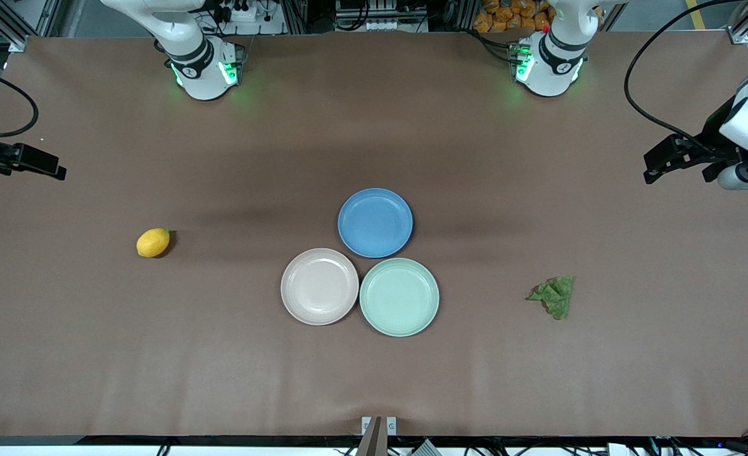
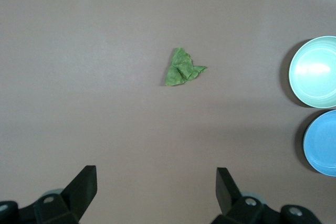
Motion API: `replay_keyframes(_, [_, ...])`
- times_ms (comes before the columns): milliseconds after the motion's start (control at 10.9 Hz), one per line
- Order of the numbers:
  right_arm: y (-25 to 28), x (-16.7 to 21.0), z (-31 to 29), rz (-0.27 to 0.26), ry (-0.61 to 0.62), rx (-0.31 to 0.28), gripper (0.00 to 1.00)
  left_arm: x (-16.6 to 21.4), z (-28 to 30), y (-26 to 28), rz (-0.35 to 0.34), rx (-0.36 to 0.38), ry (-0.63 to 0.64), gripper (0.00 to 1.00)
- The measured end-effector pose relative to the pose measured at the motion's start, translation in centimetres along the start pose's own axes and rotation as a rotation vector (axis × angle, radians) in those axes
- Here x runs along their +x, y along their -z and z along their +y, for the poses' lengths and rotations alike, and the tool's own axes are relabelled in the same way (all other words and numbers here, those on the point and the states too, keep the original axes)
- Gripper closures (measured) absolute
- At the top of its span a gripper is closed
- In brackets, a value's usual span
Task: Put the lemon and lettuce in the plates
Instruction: 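Move the left gripper down toward the green lettuce leaf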
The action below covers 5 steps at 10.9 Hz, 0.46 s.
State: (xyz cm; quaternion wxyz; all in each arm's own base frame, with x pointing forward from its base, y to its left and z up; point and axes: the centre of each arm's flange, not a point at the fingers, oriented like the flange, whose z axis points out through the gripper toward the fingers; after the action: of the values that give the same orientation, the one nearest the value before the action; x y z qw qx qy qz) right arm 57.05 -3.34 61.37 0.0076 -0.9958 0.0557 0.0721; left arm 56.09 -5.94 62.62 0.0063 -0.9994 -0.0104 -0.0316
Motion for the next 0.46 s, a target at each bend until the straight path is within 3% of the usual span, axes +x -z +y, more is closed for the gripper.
replay_keyframes(457, [0.0,0.0,0.0,0.000,0.000,0.000,0.00,0.8,-0.3,-1.7,-0.024,-0.002,-0.004,0.00])
